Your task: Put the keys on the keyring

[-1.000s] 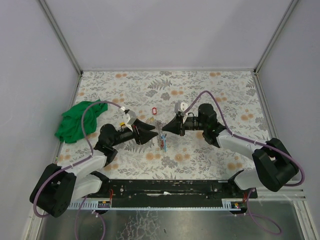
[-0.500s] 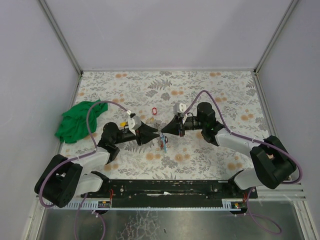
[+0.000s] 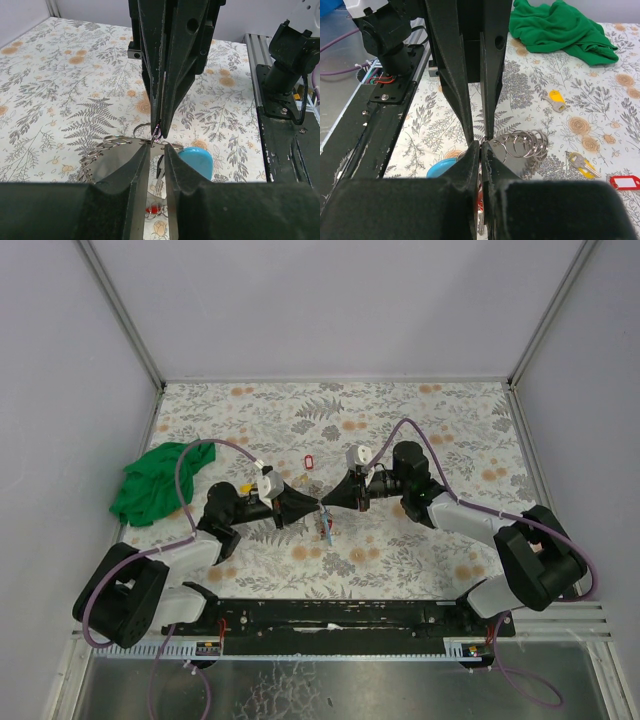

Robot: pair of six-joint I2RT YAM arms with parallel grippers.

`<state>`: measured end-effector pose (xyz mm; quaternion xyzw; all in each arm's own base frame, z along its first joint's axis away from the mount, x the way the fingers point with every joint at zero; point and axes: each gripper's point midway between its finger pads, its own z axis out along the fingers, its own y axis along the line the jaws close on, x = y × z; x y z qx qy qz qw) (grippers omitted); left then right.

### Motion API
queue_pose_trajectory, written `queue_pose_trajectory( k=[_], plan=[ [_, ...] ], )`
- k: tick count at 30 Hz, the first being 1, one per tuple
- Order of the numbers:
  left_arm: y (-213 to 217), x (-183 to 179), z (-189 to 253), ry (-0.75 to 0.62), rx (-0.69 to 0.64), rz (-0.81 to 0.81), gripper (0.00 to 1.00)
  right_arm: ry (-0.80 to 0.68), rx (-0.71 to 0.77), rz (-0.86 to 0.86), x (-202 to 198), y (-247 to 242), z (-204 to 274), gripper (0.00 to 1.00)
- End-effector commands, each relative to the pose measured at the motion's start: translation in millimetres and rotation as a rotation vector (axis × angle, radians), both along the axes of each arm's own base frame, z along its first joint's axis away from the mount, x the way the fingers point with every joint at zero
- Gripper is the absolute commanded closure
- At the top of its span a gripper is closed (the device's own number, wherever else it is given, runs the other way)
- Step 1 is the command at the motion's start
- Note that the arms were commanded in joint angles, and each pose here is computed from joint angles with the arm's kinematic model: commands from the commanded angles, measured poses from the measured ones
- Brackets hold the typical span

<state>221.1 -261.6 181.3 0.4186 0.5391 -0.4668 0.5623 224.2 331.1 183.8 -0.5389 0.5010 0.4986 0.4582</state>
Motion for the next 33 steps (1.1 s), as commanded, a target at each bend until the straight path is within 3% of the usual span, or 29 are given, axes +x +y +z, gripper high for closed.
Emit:
queue_pose_trajectory(
  k=[1,14,33],
  plan=[
    [-8,-7,32,-0.136,-0.052,-0.065,0.83,-0.066,0.041,0.024,6,7,17,0.98],
    [-3,-12,42,-0.190,-0.059,-0.034,0.78,-0.075,0.042,0.021,6,6,17,0.98],
    [-1,11,15,-0.090,0.024,0.068,0.76,-0.092,0.052,0.035,1,5,19,0.98]
  ],
)
